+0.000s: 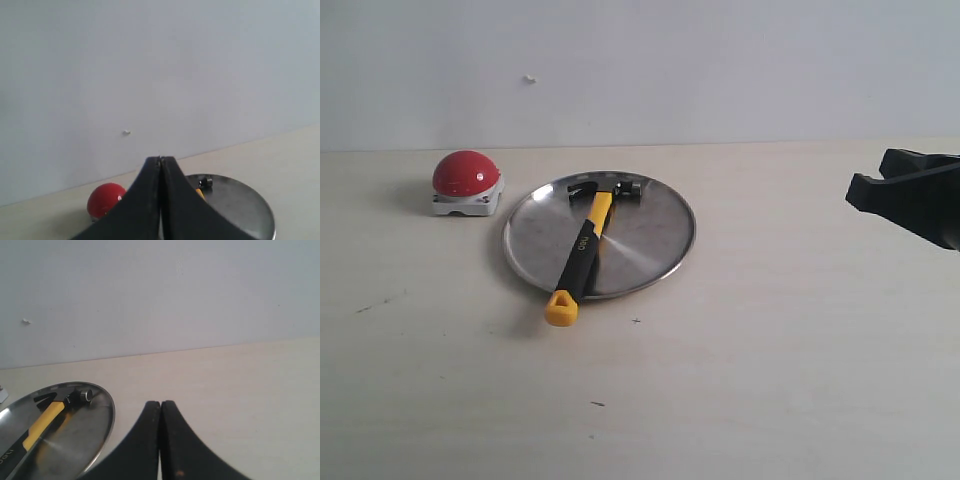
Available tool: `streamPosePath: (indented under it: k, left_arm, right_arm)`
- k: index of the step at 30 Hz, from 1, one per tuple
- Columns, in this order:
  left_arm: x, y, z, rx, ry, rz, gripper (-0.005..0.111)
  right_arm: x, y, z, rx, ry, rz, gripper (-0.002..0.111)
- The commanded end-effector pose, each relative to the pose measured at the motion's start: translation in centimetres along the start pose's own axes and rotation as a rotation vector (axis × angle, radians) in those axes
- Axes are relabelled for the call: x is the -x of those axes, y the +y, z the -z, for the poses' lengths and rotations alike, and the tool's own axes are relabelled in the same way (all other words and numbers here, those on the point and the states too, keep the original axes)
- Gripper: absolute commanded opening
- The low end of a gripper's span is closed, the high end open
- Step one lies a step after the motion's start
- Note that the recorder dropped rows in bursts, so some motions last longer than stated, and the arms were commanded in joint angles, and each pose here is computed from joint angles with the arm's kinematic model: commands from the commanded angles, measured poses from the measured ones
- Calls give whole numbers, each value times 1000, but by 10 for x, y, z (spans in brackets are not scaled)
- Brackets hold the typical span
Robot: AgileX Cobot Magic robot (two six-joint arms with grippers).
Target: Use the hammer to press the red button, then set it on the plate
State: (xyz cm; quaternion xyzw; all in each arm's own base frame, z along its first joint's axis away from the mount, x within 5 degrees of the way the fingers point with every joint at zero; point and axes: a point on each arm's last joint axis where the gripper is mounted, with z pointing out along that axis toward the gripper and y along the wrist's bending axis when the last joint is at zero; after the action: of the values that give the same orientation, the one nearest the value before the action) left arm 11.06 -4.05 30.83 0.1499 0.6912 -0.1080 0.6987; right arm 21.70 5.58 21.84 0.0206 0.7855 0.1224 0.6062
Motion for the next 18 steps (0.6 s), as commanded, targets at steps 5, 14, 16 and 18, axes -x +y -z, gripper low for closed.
streamPosePath:
  k: [5, 14, 16, 18]
  left_arm:
    - [-26, 1, 25, 50, -46, -3, 0]
    - [-59, 0, 30, 57, 59, -52, 0]
    - [-65, 0, 35, 61, 53, -52, 0]
    - [-73, 2, 41, 95, 68, -41, 0]
  right_arm:
    - [0, 0, 1, 4, -7, 6, 0]
    - [0, 0, 1, 4, -7, 6, 0]
    - [0, 0, 1, 4, -7, 6, 0]
    - [0, 0, 1, 4, -7, 6, 0]
